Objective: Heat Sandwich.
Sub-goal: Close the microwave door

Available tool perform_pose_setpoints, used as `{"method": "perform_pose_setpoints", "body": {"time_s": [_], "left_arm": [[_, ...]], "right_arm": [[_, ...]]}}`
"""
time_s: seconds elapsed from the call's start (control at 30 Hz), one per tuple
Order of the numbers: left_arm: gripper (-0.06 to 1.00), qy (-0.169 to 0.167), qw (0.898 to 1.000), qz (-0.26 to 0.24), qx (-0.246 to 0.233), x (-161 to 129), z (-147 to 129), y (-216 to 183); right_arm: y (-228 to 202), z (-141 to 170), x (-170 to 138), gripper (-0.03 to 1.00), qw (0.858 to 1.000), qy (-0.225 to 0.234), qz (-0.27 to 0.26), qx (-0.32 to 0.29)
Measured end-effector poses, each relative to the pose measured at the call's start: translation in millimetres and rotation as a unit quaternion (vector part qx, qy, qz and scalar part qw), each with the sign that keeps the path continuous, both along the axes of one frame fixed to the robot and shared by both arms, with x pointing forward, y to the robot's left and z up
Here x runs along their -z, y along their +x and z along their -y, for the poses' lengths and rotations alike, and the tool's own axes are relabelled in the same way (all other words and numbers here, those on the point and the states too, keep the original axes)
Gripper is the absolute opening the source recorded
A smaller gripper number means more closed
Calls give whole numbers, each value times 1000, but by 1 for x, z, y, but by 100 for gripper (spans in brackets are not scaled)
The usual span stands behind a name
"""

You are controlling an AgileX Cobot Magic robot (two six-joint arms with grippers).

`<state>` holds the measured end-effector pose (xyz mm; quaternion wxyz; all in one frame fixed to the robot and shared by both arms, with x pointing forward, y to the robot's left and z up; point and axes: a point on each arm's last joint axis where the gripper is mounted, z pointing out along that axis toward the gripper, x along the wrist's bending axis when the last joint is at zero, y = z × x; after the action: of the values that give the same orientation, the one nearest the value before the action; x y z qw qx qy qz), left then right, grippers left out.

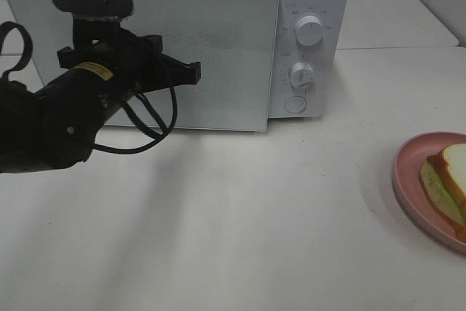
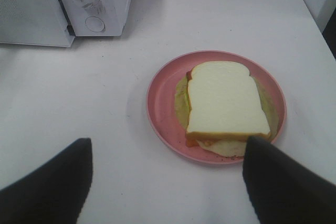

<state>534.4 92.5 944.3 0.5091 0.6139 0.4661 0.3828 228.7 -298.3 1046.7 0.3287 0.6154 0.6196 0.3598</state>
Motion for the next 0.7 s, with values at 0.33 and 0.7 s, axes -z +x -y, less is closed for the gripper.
{"method": "perform_pose_setpoints", "body": {"time_s": [0.33, 0.7], "left_arm": [[0, 0, 1000, -15, 6, 1, 27, 18], [0, 15, 999, -40, 24, 2, 53, 31]], "right_arm": [[0, 0, 0, 76, 1000, 0, 0, 0], [0, 0, 0, 76, 1000, 0, 0, 0]]}}
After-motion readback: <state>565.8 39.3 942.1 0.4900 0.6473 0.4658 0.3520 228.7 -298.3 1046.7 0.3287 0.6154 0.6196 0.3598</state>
